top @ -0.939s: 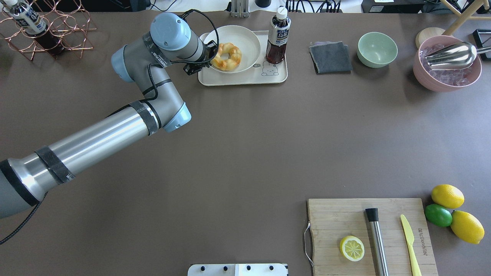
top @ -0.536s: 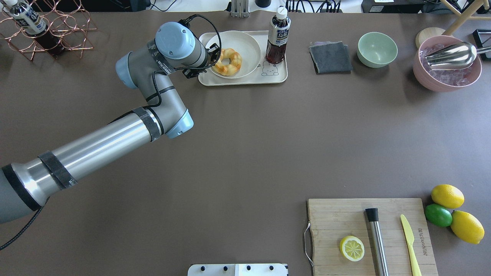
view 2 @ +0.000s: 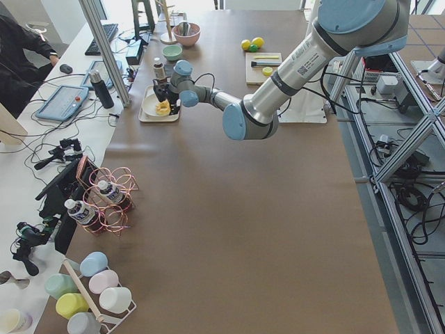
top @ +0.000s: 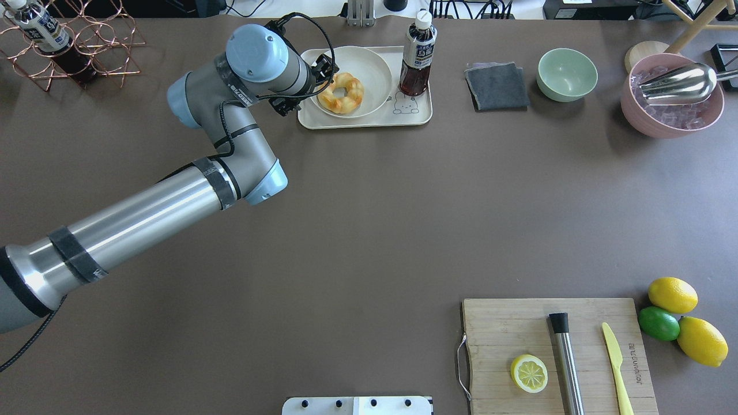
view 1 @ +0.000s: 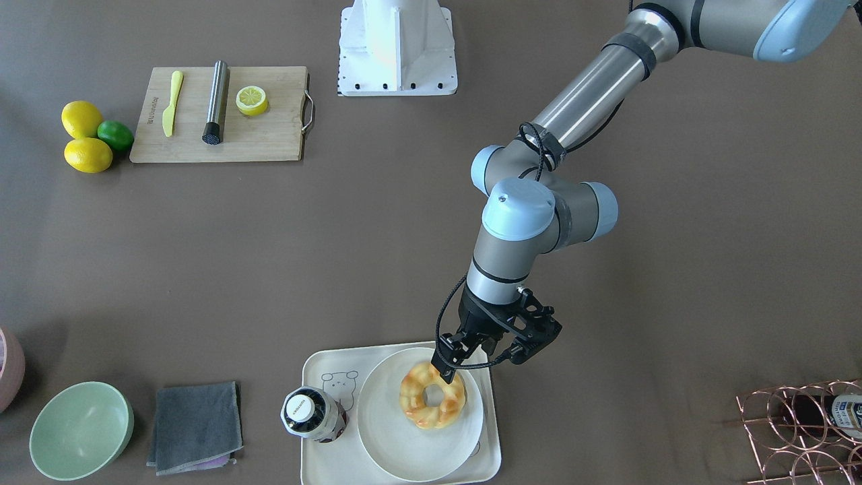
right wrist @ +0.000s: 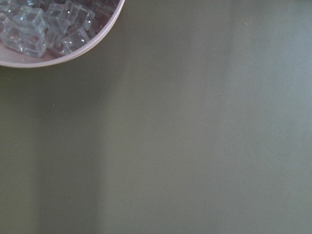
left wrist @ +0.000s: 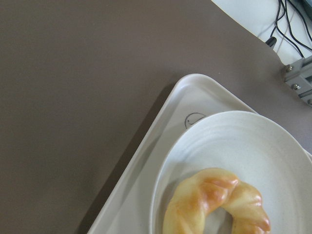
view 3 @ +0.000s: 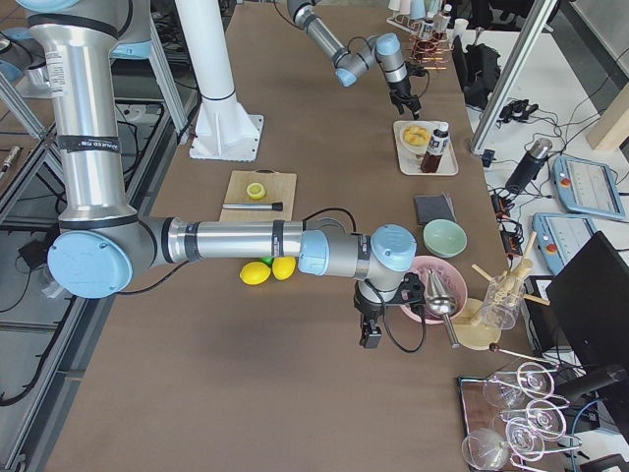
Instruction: Place donut on tray
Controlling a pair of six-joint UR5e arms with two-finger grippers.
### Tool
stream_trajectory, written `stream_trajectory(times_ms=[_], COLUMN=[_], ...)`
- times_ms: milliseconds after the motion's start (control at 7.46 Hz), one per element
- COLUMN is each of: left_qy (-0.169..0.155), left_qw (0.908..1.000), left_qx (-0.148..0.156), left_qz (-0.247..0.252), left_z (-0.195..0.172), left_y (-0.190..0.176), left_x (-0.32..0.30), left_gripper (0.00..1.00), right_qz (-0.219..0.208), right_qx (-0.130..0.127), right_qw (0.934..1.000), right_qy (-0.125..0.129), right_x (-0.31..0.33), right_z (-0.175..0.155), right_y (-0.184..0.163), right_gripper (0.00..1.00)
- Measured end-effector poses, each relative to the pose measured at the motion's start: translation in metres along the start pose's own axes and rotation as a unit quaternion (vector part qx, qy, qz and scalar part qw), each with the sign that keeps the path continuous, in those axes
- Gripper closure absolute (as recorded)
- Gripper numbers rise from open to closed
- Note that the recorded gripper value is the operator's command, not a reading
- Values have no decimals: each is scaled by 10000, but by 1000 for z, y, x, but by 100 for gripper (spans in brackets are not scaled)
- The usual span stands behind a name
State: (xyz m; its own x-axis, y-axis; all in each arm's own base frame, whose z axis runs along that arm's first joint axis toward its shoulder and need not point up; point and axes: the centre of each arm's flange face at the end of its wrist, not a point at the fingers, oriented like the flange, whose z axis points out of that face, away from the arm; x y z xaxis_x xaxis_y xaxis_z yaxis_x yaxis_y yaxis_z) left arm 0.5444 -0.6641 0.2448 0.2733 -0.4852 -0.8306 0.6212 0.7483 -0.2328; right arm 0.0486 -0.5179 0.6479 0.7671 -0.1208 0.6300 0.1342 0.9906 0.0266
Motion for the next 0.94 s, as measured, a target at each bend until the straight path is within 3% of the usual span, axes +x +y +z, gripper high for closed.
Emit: stream_trajectory(times_ms=[536,939], left_qy=[-116,-392], left_qw=[9966,9900], left_qx=[-547,-554], left_qz=[609,1240], left_z=[-86,-175], left_y=[-38,-94], left_x=[-77,-212], left_gripper=[2,2], right_qz=[44,105], right_qx=[-7,-53], right_qw=[10000,9999], right_qy=[21,45], right_x=[5,9], right_z=[1,6], right_y=[2,4], right_gripper=[0,0])
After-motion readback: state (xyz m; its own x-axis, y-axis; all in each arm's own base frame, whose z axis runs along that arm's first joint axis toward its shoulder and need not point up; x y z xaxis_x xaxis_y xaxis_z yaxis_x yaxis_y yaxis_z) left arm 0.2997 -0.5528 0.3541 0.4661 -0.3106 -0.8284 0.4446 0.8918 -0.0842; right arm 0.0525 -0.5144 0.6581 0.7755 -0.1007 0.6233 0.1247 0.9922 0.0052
